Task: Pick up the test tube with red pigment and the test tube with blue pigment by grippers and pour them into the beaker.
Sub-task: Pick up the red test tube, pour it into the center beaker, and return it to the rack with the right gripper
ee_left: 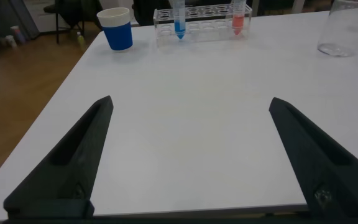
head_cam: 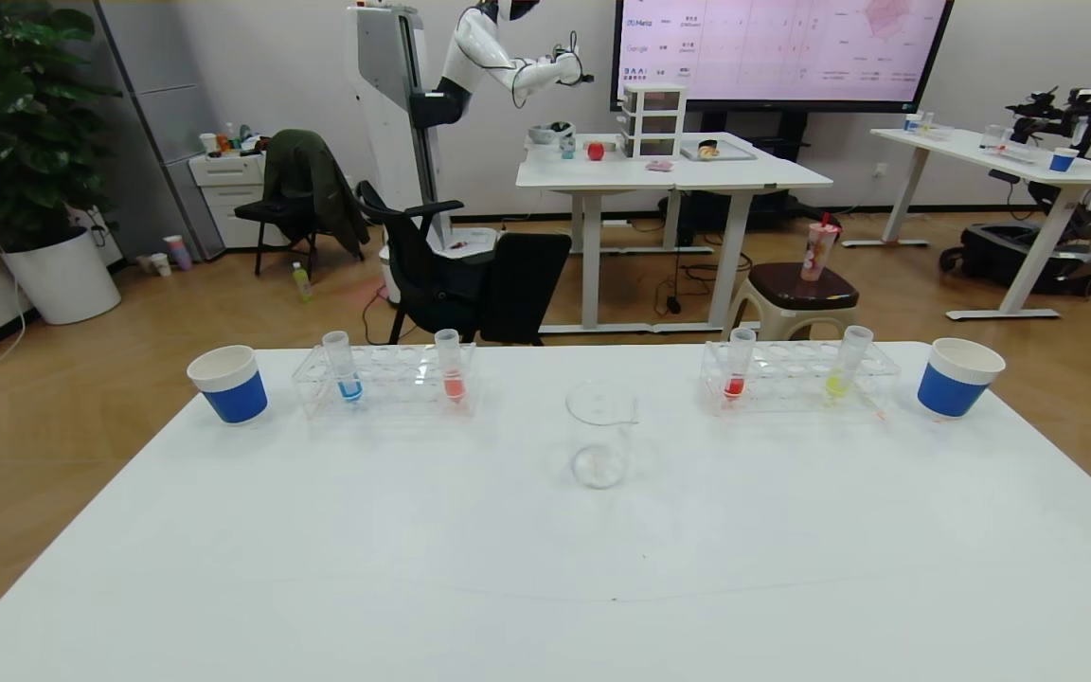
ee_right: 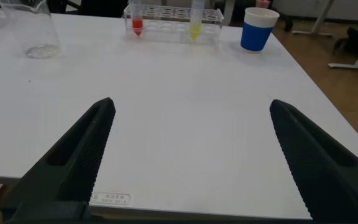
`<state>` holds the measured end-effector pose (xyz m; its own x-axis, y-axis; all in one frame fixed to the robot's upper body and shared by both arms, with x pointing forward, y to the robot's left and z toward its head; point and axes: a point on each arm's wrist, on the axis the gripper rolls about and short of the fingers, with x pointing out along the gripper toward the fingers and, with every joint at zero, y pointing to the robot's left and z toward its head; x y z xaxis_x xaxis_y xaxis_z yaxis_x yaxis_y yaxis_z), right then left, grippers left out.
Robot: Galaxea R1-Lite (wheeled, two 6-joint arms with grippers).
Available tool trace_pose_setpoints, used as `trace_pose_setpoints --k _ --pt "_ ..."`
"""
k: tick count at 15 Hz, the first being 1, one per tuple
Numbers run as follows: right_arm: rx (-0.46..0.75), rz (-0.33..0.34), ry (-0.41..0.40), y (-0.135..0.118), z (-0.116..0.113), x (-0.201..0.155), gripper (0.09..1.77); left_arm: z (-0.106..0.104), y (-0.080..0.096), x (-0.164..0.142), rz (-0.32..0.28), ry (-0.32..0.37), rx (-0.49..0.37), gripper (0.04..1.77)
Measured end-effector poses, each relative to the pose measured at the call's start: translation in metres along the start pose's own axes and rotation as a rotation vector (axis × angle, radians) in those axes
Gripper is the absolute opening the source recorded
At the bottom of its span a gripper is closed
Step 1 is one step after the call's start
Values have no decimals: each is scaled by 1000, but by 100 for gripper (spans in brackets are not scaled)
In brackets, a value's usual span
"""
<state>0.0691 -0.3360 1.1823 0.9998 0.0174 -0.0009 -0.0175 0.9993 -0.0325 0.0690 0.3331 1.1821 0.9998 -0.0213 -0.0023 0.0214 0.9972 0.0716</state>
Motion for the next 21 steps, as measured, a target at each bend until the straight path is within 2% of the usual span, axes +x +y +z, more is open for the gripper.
trace_pose_setpoints --k 17,21 --pt "7 0 1 0 0 0 174 0 0 0 0 0 0 175" --pt "4 -5 -65 0 15 -3 174 0 0 0 0 0 0 175"
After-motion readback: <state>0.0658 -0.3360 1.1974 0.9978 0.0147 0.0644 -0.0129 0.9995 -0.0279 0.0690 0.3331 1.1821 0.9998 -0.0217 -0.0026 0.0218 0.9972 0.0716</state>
